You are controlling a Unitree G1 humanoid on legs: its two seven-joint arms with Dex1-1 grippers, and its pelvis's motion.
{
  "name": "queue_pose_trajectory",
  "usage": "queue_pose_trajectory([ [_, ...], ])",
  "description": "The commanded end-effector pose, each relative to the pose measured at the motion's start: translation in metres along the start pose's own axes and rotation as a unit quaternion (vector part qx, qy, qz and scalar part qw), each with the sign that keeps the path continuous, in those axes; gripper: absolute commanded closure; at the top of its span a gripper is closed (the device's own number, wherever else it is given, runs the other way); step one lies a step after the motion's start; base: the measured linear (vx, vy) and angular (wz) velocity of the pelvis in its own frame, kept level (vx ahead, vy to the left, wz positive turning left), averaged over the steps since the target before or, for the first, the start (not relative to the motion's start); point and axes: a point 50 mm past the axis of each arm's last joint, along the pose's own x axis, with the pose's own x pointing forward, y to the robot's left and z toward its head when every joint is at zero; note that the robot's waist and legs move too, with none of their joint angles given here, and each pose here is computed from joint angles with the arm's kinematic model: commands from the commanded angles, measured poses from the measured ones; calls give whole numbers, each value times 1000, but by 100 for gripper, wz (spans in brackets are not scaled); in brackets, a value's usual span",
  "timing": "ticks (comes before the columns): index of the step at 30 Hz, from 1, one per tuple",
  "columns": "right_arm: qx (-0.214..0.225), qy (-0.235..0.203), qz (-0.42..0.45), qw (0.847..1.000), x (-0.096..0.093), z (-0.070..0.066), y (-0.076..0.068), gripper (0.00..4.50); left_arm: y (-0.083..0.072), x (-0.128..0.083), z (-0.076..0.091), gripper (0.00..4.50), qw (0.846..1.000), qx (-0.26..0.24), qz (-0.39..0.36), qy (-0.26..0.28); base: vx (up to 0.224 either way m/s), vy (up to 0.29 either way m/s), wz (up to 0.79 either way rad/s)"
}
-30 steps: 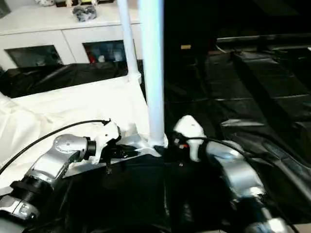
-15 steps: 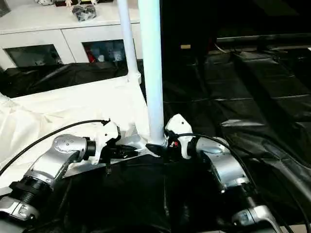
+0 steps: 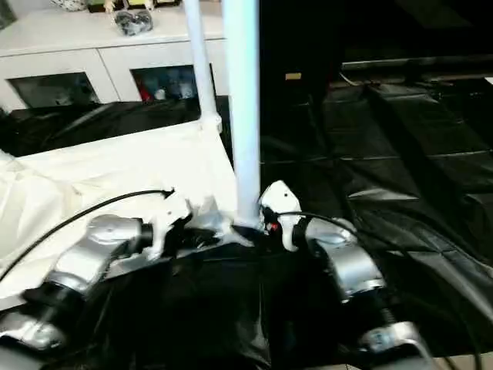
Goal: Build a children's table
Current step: Rotate leg to tighten
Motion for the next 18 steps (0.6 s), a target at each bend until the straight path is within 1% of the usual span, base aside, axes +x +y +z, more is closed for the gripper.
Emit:
queue_pose_trajectory([
  [1,34,26,-60,997,13,-17,8,176,6,15,-3,450,996,-38,75,4,0,0,0],
  [2,45,27,-87,995,18,-18,10,176,7,22,3,450,995,-43,91,-1,0,0,0],
  [3,45,27,-87,995,18,-18,10,176,7,22,3,450,995,-43,91,-1,0,0,0],
  [4,68,31,-117,990,26,-19,13,176,8,31,11,450,993,-48,111,-10,0,0,0],
  [5,70,32,-119,990,26,-19,13,176,8,32,11,450,992,-48,112,-10,0,0,0],
  [6,78,33,-127,988,32,-18,17,176,7,38,16,450,992,-49,115,-17,0,0,0],
  [8,74,23,-114,991,44,-12,27,176,4,48,26,450,992,-44,112,-28,0,0,0],
  [9,72,15,-109,991,46,-9,28,176,3,50,27,450,993,-36,108,-27,0,0,0],
  [10,76,-4,-103,992,47,-3,28,176,2,50,28,450,994,-25,102,-24,0,0,0],
  [11,76,-4,-103,992,47,-3,28,176,2,50,28,450,994,-25,102,-24,0,0,0],
  [12,81,-17,-94,992,46,1,26,120,2,48,27,450,995,-20,90,-25,0,0,0],
  [13,80,-21,-93,992,45,2,24,106,2,47,27,450,996,-16,84,-25,0,0,0],
  [14,80,-21,-93,992,45,2,24,106,2,47,27,450,996,-16,84,-25,0,0,0],
  [15,80,-27,-88,993,41,5,20,106,2,44,25,450,997,-12,74,-24,0,0,0],
  [16,68,-33,-74,994,34,9,13,89,2,38,23,450,998,-6,53,-26,0,0,0],
  [17,68,-33,-74,994,34,9,13,77,2,38,23,450,998,-6,53,-26,0,0,0],
  [18,58,-29,-63,996,30,10,9,69,2,35,21,450,999,-5,44,-26,0,0,0],
])
